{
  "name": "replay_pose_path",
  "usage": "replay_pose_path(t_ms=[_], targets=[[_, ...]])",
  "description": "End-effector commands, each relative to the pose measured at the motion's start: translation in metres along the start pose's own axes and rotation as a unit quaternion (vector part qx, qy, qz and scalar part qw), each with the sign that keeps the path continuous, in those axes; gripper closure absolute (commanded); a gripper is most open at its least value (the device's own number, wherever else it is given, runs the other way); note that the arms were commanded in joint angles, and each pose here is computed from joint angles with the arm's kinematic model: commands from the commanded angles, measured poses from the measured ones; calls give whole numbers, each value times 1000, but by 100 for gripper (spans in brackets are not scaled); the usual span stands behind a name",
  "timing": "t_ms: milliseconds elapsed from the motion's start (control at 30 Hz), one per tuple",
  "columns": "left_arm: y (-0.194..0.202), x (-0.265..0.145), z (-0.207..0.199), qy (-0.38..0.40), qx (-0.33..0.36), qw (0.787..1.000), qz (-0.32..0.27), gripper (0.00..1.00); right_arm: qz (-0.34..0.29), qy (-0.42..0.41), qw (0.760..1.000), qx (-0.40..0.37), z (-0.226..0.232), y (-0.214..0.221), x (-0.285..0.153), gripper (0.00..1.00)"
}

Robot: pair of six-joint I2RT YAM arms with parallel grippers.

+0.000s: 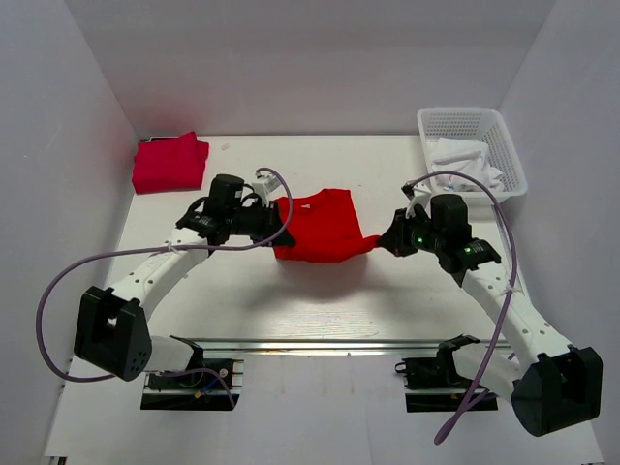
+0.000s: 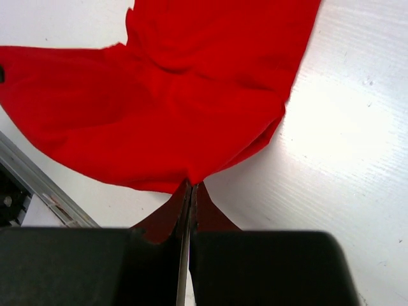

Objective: Fold and stack the t-shirts
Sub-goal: Fold the long partially folded tshirt into a neat square

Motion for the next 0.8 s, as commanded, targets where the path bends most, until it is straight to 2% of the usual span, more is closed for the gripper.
replay_pose_path(t_ms=[0, 67, 167, 400, 567, 767], targets=[[-18, -13, -3, -27, 0, 999, -26, 100, -69, -17, 997, -23, 17, -40, -5, 100], [-25, -13, 2, -52, -10, 998, -36, 100, -101, -26, 994, -23, 22, -57, -3, 100], [-34, -16, 9, -91, -16, 995, -42, 100, -110, -32, 993, -22, 24, -68, 3, 100], [-56, -20, 44, -227, -74, 970, -38, 100, -93, 32, 995, -1, 4, -105, 43, 100], [-58, -16, 64, -262, -106, 959, -35, 100, -97, 37, 995, -7, 3, -135, 64, 100], [-55, 2, 107, -296, -162, 941, -18, 100, -81, 60, 995, -3, -13, -150, 99, 100]])
Point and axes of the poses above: each gripper's point midway between its finger pads, its own x axis out along the fingers, its own z axis along the line the jaws close on, y = z × x, the point moved 5 cm from there along -x, back along the fingers, and after that the axes turned 12 degrees about x, right-handed, at the moved point
